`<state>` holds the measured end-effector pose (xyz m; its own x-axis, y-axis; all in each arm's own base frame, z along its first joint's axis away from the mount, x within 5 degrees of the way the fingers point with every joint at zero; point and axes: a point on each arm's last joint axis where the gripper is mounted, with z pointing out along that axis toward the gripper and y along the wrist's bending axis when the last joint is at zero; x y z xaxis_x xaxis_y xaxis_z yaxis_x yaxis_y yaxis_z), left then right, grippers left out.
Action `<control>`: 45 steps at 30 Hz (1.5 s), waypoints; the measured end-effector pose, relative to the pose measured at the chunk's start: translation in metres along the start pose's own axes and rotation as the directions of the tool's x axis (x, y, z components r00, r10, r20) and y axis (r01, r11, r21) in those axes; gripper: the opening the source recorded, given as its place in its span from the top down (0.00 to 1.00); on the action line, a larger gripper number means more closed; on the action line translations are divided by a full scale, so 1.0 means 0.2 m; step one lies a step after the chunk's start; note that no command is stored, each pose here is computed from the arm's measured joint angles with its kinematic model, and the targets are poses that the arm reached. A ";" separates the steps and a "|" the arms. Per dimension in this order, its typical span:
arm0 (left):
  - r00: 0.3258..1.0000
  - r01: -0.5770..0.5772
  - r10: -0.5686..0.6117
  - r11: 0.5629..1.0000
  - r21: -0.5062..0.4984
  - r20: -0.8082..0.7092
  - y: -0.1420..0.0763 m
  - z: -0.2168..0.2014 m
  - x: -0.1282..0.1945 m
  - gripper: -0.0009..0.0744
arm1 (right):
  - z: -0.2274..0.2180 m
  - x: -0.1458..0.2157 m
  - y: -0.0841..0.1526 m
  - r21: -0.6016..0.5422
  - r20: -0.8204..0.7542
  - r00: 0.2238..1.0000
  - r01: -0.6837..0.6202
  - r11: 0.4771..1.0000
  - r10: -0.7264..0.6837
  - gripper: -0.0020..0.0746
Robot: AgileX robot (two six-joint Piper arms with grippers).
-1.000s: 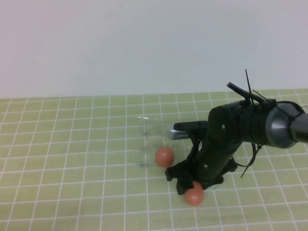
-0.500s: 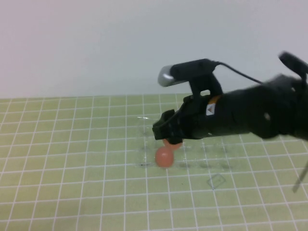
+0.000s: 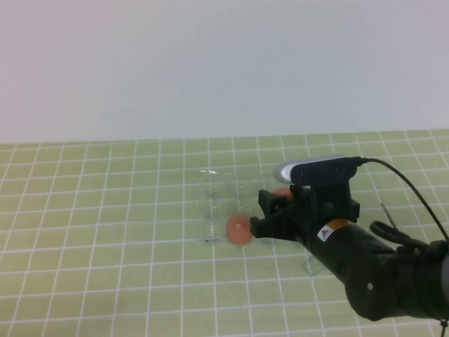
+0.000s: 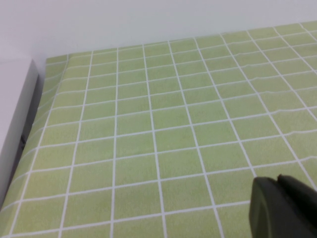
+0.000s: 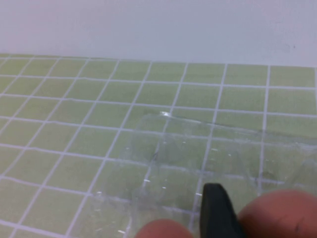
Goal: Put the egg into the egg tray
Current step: Place the egg in the egg tray
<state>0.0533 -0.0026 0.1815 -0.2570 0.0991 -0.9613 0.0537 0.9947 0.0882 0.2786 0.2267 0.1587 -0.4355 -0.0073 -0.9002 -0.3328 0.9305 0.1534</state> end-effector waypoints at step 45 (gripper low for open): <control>1.000 0.000 0.000 1.000 -0.001 0.000 0.00 0.00 0.00 0.99 | 0.22 0.17 0.03 0.001 -0.035 0.998 0.057 0.998 -0.057 0.45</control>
<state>0.0533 -0.0026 0.1815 -0.2571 0.0989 -0.9613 0.0527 0.9947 0.0882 0.2984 0.2474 0.1103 -0.4445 -0.0728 -0.8928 -0.3558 0.9291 0.1013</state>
